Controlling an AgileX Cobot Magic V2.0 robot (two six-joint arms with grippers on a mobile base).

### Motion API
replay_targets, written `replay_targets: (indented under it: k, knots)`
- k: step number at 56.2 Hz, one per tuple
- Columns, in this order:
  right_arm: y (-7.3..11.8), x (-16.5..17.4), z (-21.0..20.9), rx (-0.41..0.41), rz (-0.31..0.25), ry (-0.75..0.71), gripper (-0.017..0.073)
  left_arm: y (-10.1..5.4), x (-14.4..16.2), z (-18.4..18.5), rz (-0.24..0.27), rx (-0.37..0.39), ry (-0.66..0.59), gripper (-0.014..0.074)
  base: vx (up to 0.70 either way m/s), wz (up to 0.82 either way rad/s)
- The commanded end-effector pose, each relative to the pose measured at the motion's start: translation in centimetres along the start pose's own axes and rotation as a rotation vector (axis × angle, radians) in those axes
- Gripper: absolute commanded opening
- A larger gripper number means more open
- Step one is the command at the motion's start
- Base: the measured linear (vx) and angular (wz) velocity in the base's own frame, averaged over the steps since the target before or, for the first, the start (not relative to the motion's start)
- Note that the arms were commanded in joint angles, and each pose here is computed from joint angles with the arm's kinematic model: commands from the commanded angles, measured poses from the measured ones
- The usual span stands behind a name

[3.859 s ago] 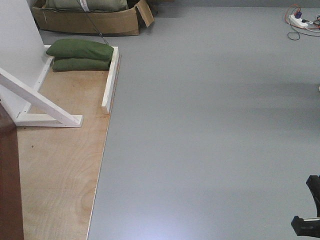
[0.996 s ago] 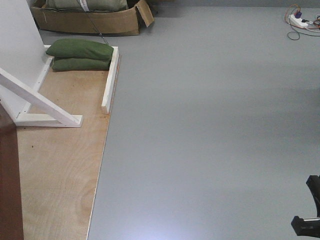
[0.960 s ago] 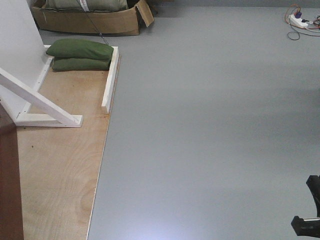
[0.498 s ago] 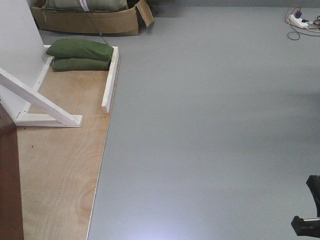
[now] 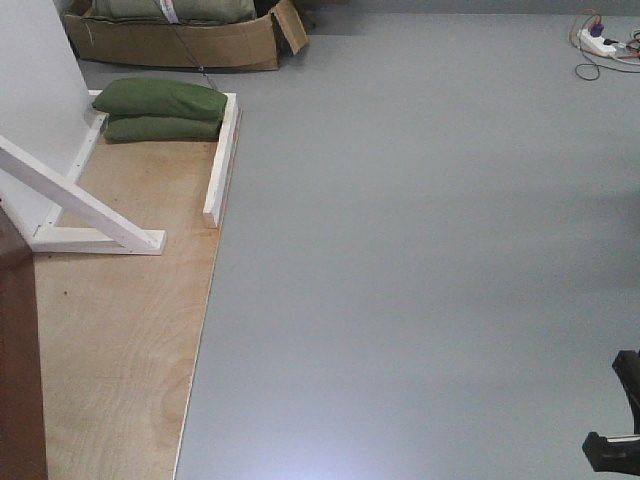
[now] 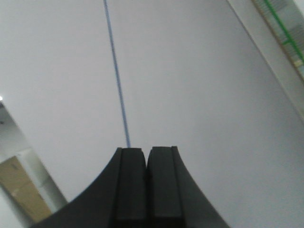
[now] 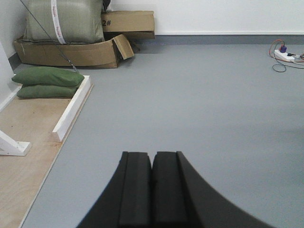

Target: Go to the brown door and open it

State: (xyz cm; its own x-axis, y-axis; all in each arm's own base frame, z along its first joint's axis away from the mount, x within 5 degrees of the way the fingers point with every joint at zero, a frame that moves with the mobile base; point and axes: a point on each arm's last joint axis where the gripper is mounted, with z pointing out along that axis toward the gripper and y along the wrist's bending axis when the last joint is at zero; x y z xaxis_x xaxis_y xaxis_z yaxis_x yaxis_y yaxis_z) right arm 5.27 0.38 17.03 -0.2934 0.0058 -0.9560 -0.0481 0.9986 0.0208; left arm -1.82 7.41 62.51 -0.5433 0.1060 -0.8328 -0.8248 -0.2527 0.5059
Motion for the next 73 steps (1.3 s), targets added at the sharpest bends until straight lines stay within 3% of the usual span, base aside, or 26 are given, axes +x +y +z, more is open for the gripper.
replay_targets:
  k: [1, 5, 15, 20, 25, 32, 39, 42, 49, 59, 63, 73]
  knots:
    - [-0.1, -0.6, 0.0, 0.006, -0.009, -0.077, 0.0000, -0.8, -0.6, 0.7, -0.064, 0.059, -0.046, -0.0006, 0.00, 0.00]
    - [-0.1, -0.6, 0.0, 0.006, -0.009, -0.077, 0.0000, -0.9, -0.5, 1.3, -0.034, 0.038, -0.030, -0.0006, 0.00, 0.00]
    - [-0.1, -0.6, 0.0, 0.006, -0.009, -0.077, 0.0000, -1.2, -0.5, 3.6, 0.123, -0.080, -0.021, -0.0006, 0.00, 0.00]
    - [-0.1, -0.6, 0.0, 0.006, -0.009, -0.077, 0.0000, -1.7, -0.9, 4.6, 0.152, -0.090, -0.061, -0.0006, 0.00, 0.00]
    - [-0.1, -0.6, 0.0, 0.006, -0.009, -0.077, 0.0000, -2.6, -1.5, 5.7, 0.143, -0.068, -0.132, -0.0006, 0.00, 0.00]
    - [-0.1, -0.6, 0.0, 0.006, -0.009, -0.077, 0.0000, -4.0, -2.4, 6.8, 0.062, -0.003, -0.249, -0.0006, 0.00, 0.00]
    - [-0.1, -0.6, 0.0, 0.006, -0.009, -0.077, 0.0000, -5.9, -2.6, 8.3, -0.086, 0.111, -0.289, -0.0006, 0.00, 0.00]
    - [-0.1, -0.6, 0.0, 0.006, -0.009, -0.077, 0.0000, -6.4, -2.4, 8.9, -0.126, 0.139, -0.276, -0.0006, 0.00, 0.00]
    - [-0.1, -0.6, 0.0, 0.006, -0.009, -0.077, 0.0000, -7.0, -1.9, 10.3, -0.194, 0.158, -0.270, -0.0006, 0.00, 0.00]
    - [-0.1, -0.6, 0.0, 0.006, -0.009, -0.077, 0.0000, -7.0, -1.9, 12.3, -0.235, 0.099, -0.376, -0.0006, 0.00, 0.00]
    - [-0.1, -0.6, 0.0, 0.006, -0.009, -0.077, 0.0000, -7.1, -2.2, 12.7, -0.319, 0.105, -0.434, -0.0006, 0.00, 0.00]
    - [-0.1, -0.6, 0.0, 0.006, -0.009, -0.077, 0.0000, -7.7, -2.4, 13.1, -0.646, 0.208, -0.452, -0.0006, 0.00, 0.00]
